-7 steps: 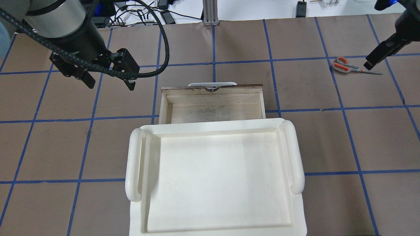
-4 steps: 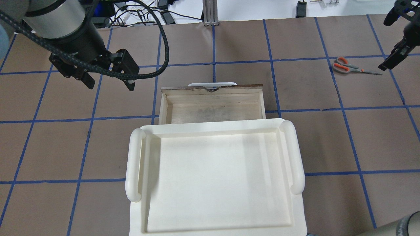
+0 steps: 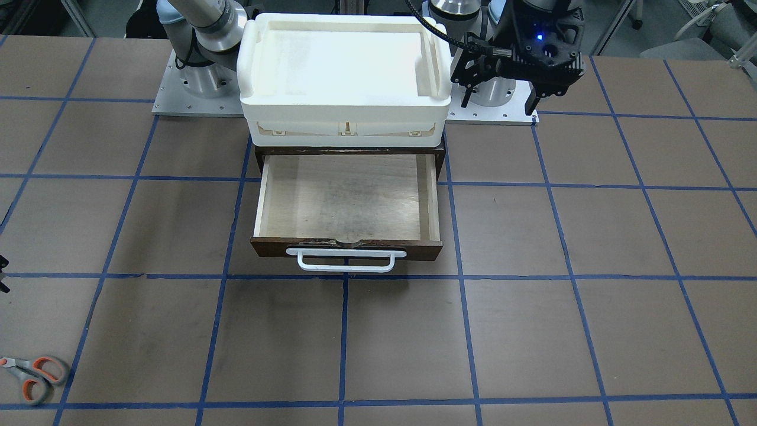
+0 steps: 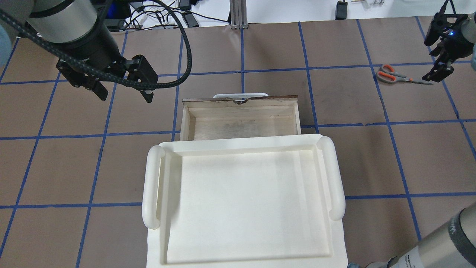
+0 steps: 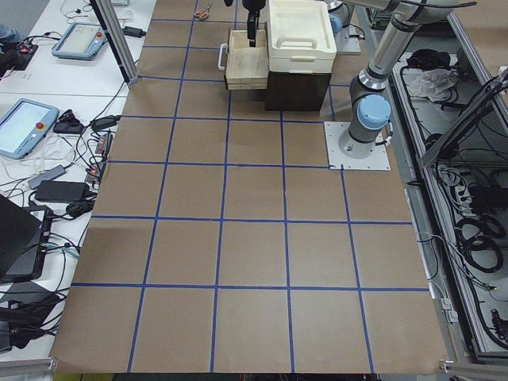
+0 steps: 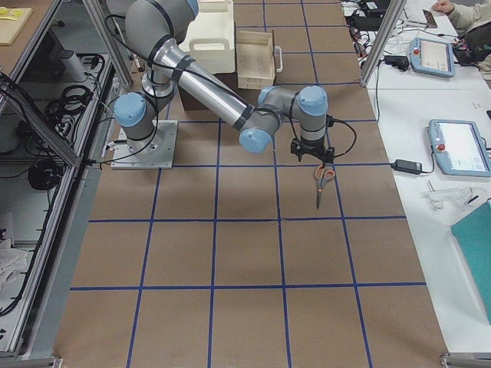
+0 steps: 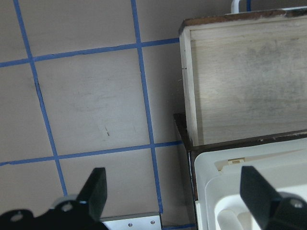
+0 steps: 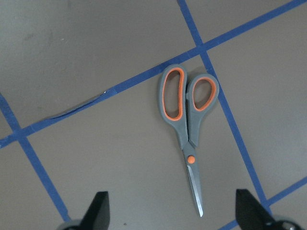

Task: Put scissors in drawer and close it
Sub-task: 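Move the right gripper over the grey-and-orange scissors, then lower the right gripper and grasp the scissors by the blades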

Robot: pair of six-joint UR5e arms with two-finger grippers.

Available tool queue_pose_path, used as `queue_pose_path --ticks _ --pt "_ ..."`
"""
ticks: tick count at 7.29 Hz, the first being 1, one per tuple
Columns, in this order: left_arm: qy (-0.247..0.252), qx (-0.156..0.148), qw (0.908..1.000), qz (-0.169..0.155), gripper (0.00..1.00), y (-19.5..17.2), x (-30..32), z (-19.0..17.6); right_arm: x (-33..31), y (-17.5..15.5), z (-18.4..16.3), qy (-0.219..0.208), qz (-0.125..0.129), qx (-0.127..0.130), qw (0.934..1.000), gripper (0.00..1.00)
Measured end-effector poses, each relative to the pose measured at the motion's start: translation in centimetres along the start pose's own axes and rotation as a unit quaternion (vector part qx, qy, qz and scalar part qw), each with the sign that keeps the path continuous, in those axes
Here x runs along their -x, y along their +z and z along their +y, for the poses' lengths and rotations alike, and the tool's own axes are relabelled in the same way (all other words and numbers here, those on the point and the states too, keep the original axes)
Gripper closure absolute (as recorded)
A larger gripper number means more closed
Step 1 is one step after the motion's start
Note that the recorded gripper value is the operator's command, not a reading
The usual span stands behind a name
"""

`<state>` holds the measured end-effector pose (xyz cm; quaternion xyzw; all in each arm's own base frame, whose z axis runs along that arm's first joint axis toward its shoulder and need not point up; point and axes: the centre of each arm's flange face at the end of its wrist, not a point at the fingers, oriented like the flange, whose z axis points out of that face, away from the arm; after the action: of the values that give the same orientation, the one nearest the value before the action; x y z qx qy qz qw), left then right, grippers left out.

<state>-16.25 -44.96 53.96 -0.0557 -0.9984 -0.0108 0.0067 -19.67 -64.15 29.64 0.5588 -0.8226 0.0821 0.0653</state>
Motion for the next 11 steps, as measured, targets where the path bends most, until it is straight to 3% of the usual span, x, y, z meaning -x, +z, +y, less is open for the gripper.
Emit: queue_pose_path --ticks 2,4,7,11 --pt "0.000 0.000 1.0000 0.000 0.00 0.0 0.0 0.0 -1.2 3.1 0.1 -0.064 -0.007 -0.023 0.9976 0.05" --pt "0.000 0.001 1.0000 0.001 0.00 0.1 0.0 0.0 -2.9 6.0 0.5 -0.093 -0.013 -0.032 0.9951 0.05" --pt "0.001 0.001 1.0000 0.001 0.00 0.1 -0.1 0.0 -4.6 9.2 1.2 -0.092 -0.024 -0.027 0.9951 0.08" --pt "0.000 0.000 1.0000 0.000 0.00 0.1 0.0 0.0 -4.4 11.2 1.7 -0.088 -0.049 -0.013 0.9948 0.11"
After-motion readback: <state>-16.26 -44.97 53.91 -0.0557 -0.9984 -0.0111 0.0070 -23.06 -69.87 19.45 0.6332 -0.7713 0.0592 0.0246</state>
